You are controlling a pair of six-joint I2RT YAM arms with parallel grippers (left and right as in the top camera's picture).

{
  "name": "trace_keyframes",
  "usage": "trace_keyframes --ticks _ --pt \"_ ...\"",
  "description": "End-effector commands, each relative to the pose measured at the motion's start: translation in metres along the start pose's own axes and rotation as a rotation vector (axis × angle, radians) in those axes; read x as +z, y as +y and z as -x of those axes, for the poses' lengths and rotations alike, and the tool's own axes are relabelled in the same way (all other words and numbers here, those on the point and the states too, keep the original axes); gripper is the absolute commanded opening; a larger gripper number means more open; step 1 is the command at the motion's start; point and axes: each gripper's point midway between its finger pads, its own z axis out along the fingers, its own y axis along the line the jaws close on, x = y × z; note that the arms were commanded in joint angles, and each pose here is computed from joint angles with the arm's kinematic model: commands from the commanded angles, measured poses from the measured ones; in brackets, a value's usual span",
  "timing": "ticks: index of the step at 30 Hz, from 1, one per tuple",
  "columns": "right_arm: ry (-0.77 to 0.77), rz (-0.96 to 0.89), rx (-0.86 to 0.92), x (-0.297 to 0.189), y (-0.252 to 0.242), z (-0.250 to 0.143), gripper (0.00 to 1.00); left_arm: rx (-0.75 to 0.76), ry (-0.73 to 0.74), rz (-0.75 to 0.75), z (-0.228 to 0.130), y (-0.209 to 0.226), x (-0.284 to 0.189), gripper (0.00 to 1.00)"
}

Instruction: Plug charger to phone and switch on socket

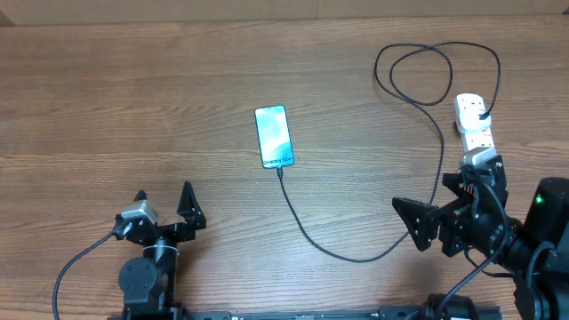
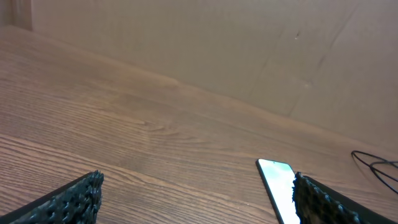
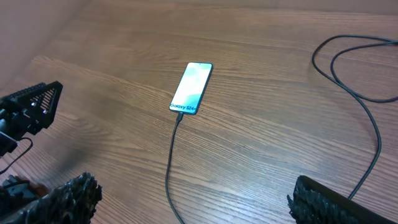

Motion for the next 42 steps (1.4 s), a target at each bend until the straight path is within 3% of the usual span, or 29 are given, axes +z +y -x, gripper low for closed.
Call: trace_keyframes --ticks 1,7,12,21,33,39,42 --pt "0.011 -0.062 -0.013 -0.001 -0.01 -0.002 1.0 0.015 -0.012 0.012 0.002 0.003 0.0 0.99" --pt "0.009 -0.16 -0.029 -0.002 -0.026 -0.005 1.0 0.016 -0.012 0.012 0.002 0.003 0.0 1.0" --pt "-0.136 -0.141 -0.072 0.006 -0.019 -0.002 1.0 0.016 -0.012 0.012 0.002 0.003 0.0 0.99" --pt "-0.384 -0.177 0.235 0.038 -0.043 -0.035 1.0 0.015 -0.013 0.012 0.002 0.003 0.0 1.0" --pt "-0.692 -0.058 0.303 0.079 -0.061 -0.06 1.0 0.015 -0.012 0.012 0.002 0.003 0.0 0.99" --pt "-0.667 -0.099 0.31 0.097 -0.074 -0.079 1.0 0.016 -0.012 0.012 0.002 0.003 0.0 1.0" --pt "-0.662 -0.14 0.204 0.097 -0.075 -0.078 1.0 0.016 -0.013 0.012 0.002 0.003 0.0 1.0"
